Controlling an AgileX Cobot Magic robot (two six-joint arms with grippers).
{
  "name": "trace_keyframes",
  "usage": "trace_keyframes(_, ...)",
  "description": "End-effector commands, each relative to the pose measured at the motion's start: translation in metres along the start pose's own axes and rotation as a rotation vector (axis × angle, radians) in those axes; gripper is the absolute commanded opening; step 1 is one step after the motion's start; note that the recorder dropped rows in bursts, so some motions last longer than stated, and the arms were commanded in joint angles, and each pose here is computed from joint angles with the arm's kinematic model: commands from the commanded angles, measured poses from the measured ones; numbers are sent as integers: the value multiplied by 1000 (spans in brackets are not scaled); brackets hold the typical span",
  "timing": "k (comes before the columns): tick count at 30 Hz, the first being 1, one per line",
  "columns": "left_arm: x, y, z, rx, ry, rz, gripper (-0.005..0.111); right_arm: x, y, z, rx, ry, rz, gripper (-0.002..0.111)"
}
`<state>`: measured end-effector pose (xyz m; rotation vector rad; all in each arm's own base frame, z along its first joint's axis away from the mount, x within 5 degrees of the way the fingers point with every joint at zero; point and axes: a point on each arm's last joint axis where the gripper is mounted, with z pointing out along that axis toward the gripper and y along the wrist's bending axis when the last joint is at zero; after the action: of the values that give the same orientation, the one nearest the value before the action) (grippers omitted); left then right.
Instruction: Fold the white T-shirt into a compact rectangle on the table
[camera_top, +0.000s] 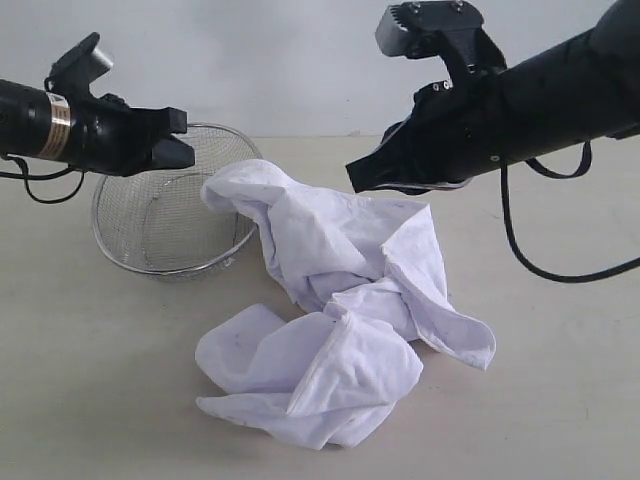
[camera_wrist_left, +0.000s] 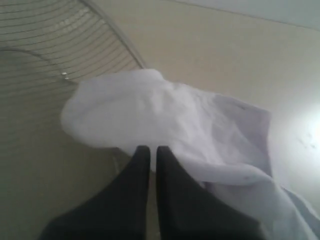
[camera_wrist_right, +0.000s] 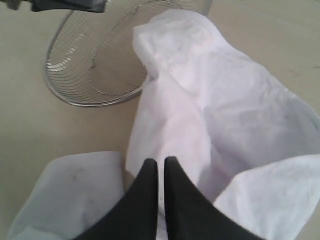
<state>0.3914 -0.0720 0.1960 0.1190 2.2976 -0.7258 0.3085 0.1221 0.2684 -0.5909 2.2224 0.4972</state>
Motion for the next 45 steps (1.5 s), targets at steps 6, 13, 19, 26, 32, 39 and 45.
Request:
trace_keyframes(6,-8,-5,3,-210,15,1154,5,-8,-8,0,92,-18,-29,0)
trace_keyframes(13,-2,12,-10,-776,105,275,5,-11,-11,0,125,-53,-32,0)
trace_keyframes(19,24,-11,3,-412,533,307,5,-13,-13,0,146,-76,-29,0)
trace_keyframes(26,-11,-33,21,-196,107,227,5,-4,-5,2,59,23,-67,0)
trace_keyframes(32,-5,-11,46,-212,172,191,5,4,-1,6,-8,96,-72,0)
trace_keyframes(39,9,7,60,-227,249,191,5,29,1,46,-70,237,-77,0)
trace_keyframes(45,10,21,64,-259,240,192,5,46,5,93,-77,308,-84,0)
